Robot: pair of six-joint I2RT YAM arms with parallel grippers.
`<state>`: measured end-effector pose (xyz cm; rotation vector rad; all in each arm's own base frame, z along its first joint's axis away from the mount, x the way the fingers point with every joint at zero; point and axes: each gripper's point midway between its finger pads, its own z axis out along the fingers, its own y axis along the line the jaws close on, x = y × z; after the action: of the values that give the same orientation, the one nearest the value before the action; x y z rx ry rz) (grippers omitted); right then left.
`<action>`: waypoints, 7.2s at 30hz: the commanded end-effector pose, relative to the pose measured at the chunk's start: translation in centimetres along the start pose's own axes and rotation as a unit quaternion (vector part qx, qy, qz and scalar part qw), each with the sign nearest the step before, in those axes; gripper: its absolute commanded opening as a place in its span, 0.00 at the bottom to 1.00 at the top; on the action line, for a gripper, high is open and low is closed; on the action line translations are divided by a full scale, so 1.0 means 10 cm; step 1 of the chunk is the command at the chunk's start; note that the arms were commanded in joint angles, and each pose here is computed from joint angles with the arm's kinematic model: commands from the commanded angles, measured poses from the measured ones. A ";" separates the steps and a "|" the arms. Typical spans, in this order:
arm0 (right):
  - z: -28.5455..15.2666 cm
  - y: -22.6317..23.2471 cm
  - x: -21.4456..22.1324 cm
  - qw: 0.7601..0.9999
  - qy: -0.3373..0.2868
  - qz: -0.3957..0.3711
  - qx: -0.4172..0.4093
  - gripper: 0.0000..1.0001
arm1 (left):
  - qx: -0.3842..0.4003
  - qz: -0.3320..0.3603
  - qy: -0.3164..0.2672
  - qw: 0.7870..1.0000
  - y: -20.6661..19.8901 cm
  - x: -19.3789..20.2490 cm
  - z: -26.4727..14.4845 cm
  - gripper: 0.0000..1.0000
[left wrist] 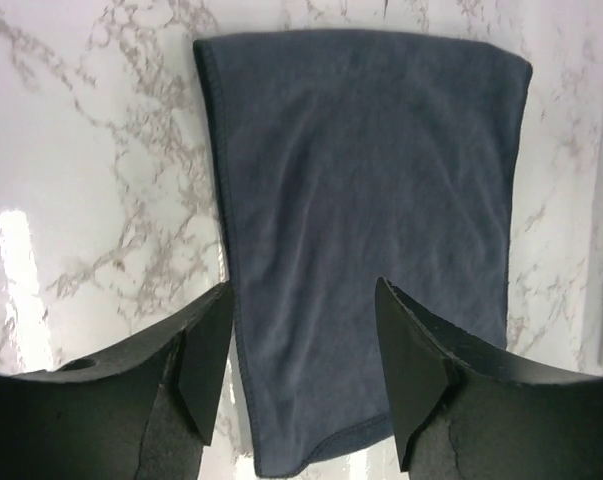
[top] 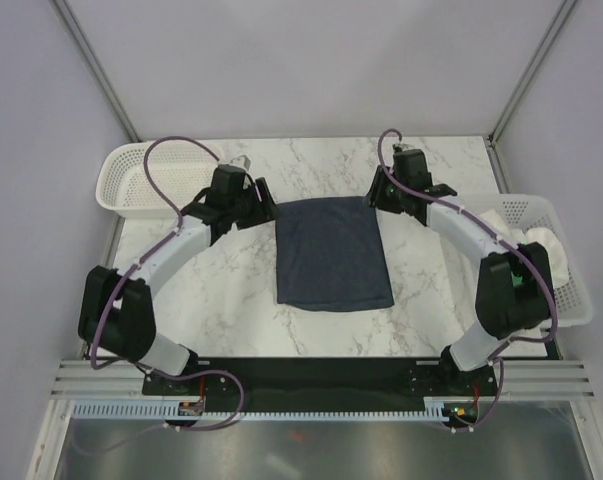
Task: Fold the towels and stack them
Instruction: Fold the towel
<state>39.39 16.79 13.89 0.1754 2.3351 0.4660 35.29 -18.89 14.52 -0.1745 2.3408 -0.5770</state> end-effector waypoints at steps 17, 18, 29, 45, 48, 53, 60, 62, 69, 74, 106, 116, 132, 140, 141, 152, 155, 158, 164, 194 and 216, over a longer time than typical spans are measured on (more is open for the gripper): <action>1.21 -0.71 -0.47 0.991 0.057 0.101 0.059 0.38 | 0.027 -0.061 0.061 0.996 0.14 -0.69 1.09 0.64; 1.23 -0.74 -0.46 0.991 0.059 0.104 0.061 0.38 | 0.023 -0.063 0.060 0.996 0.16 -0.71 1.12 0.64; 1.31 -0.73 -0.35 0.988 0.078 0.125 0.050 0.37 | -0.006 -0.072 0.070 0.995 0.32 -0.61 1.24 0.63; 1.44 -0.74 -0.34 0.985 0.082 0.146 0.032 0.37 | 0.007 -0.122 0.089 0.989 0.36 -0.52 1.46 0.65; 1.45 -0.76 -0.34 0.985 0.081 0.146 0.033 0.37 | 0.006 -0.128 0.091 0.988 0.36 -0.50 1.50 0.65; 1.46 -0.79 -0.35 0.984 0.081 0.153 0.032 0.39 | -0.003 -0.142 0.097 0.985 0.42 -0.44 1.56 0.64; 1.48 -0.77 -0.39 0.983 0.076 0.166 0.023 0.40 | -0.003 -0.155 0.095 0.983 0.42 -0.44 1.62 0.62; 1.48 -0.78 -0.41 0.982 0.075 0.169 0.020 0.40 | 0.002 -0.154 0.096 0.983 0.40 -0.43 1.63 0.61; 1.53 -0.80 -0.36 0.983 0.083 0.166 0.016 0.37 | -0.004 -0.160 0.098 0.982 0.48 -0.41 1.67 0.57; 1.56 -0.82 -0.32 0.983 0.086 0.161 0.015 0.37 | 0.008 -0.157 0.106 0.982 0.48 -0.37 1.72 0.50; 0.47 -0.12 -1.51 0.987 -0.114 0.034 -0.111 0.00 | 0.189 -0.007 -0.019 0.982 -0.38 -1.25 0.82 0.02; -1.22 0.58 -2.28 0.927 -0.311 0.002 -0.212 0.00 | 0.257 0.085 -0.166 0.948 -1.05 -1.88 -0.63 0.02; -2.04 0.83 -1.86 0.918 -0.295 -0.010 -0.266 0.00 | 0.225 0.125 -0.179 0.950 -1.10 -1.67 -1.41 0.02; -2.21 1.04 -1.29 0.914 -0.254 -0.019 -0.315 0.00 | 0.240 0.129 -0.171 0.947 -1.27 -1.36 -1.68 0.02; -2.19 1.03 -1.26 0.915 -0.253 -0.020 -0.312 0.00 | 0.246 0.126 -0.165 0.947 -1.28 -1.32 -1.68 0.02; -2.01 0.74 -0.69 0.947 -0.190 0.018 -0.258 0.00 | 0.261 0.130 -0.122 0.949 -1.31 -0.89 -1.60 0.02; -2.26 0.84 -0.58 0.938 -0.186 -0.001 -0.293 0.00 | 0.281 0.141 -0.153 0.937 -1.40 -0.92 -1.92 0.02; -2.63 0.93 -0.49 0.923 -0.202 -0.008 -0.326 0.00 | 0.302 0.151 -0.186 0.923 -1.48 -0.94 -2.29 0.02; -3.21 0.97 -0.34 0.899 -0.239 -0.005 -0.367 0.00 | 0.323 0.161 -0.222 0.906 -1.45 -0.82 -2.72 0.02; 1.09 -0.22 -0.99 0.984 -0.110 0.106 -0.093 0.00 | -0.021 -0.019 0.090 0.996 0.26 -0.76 1.45 0.02; 1.63 -0.74 -1.70 0.983 -0.129 0.128 -0.038 0.62 | 0.083 0.000 -0.009 0.996 -0.01 -1.58 1.52 0.82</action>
<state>62.45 12.48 6.56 0.4609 2.1083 0.6982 57.05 -19.97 6.88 -0.1777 2.3941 -0.7489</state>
